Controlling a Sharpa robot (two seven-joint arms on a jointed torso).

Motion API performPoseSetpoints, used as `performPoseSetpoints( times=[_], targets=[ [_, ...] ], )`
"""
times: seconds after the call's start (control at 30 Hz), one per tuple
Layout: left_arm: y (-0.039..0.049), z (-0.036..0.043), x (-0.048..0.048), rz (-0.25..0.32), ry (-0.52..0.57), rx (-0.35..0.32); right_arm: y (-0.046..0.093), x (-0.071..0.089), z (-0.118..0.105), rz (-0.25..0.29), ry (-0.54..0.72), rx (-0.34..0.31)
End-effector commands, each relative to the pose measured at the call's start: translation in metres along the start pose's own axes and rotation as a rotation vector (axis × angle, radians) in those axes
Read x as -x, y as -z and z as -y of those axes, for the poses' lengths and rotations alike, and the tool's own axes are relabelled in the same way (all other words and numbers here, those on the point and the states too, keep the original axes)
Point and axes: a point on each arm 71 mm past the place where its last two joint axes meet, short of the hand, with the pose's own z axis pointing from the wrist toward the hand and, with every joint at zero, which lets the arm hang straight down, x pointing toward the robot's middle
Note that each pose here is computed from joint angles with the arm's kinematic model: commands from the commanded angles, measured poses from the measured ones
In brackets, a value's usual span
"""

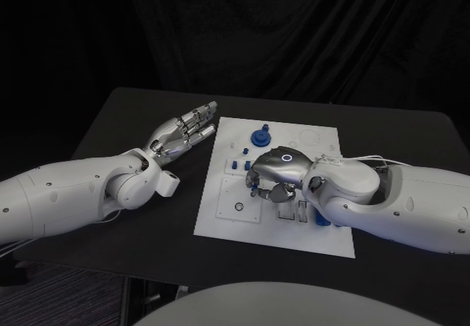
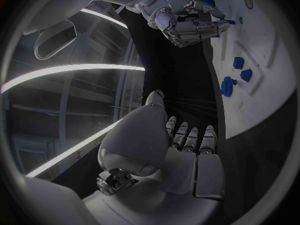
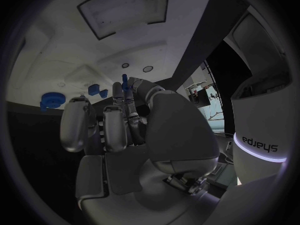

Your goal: Assemble the parts on the task board

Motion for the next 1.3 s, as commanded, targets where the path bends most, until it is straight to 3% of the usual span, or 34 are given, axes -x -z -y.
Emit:
performPoseSetpoints(
  times=[0.03, 1.3],
  targets=[
    [0.0005, 0.0061, -0.0019, -0.014, 0.011, -0.097, -0.001, -0.003, -0.001, -0.008, 0.021, 0.006],
    [0.0036, -0.0001, -0.0028, -0.015, 0.02, -0.083, -0.003, -0.021, -0.002, -0.056, 0.004, 0.006]
  ],
)
